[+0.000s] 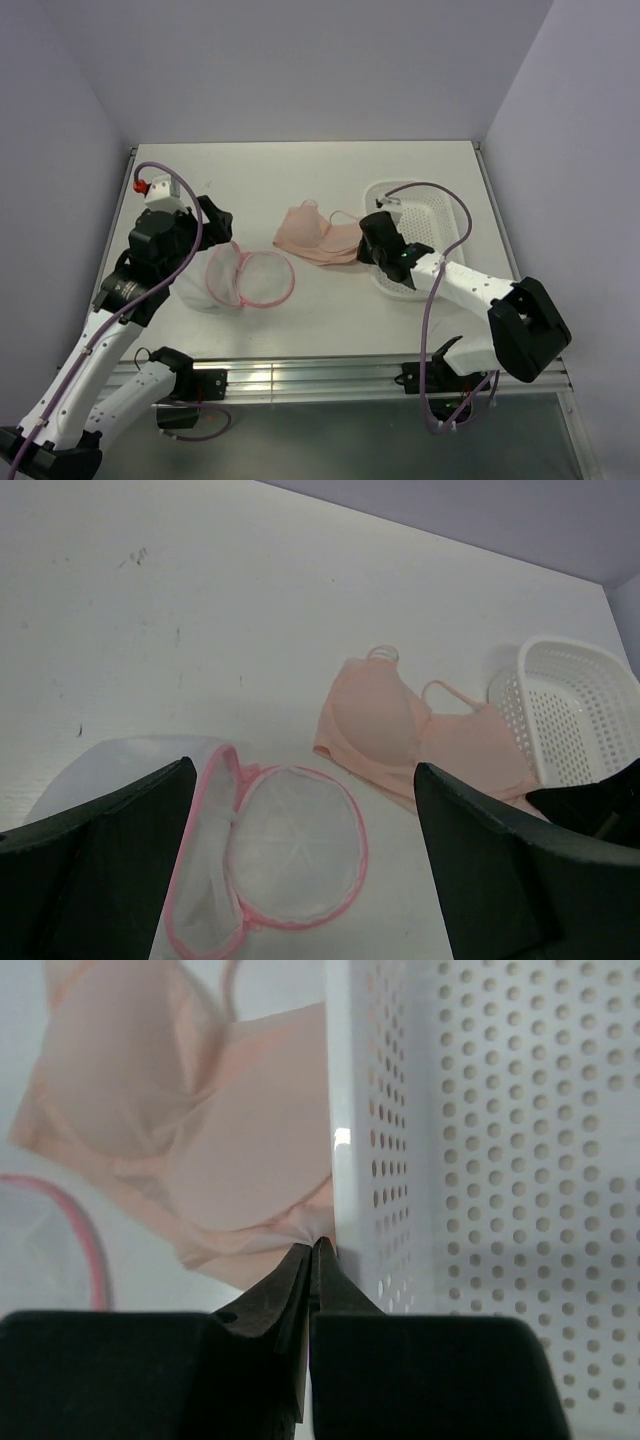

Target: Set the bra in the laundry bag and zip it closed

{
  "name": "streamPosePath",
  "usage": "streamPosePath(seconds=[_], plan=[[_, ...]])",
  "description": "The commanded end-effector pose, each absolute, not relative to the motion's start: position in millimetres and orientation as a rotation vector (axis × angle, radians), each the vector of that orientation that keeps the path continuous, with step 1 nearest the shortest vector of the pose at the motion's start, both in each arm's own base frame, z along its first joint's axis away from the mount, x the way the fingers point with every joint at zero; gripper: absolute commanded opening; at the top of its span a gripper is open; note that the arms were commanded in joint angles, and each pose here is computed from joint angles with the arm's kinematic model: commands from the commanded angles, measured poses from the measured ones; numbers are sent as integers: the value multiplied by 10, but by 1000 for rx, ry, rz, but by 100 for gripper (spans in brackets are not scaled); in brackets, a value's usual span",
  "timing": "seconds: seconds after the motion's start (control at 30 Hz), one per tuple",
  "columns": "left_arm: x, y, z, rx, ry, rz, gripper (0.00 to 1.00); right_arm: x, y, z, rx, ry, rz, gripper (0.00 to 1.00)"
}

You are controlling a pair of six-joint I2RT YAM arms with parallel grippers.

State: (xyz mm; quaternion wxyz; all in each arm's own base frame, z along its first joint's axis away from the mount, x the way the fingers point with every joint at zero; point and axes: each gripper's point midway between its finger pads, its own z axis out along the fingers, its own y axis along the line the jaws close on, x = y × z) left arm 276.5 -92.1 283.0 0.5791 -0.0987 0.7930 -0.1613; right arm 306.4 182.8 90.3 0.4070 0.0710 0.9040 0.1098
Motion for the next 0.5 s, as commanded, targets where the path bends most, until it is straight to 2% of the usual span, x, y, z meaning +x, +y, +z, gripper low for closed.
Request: streamPosePath(seconds=[0.0, 0.17, 0.47], plan=[[2789, -1058, 2884, -213, 1852, -460, 98, 3161, 1448, 871, 265, 2231, 175, 0], [2794, -1063, 2830, -219, 1864, -461, 98, 3253, 1291, 950, 256, 2191, 187, 0], [2804, -1070, 2832, -224, 1876, -459, 98, 3553, 1856, 1450, 67, 2145, 209, 0]])
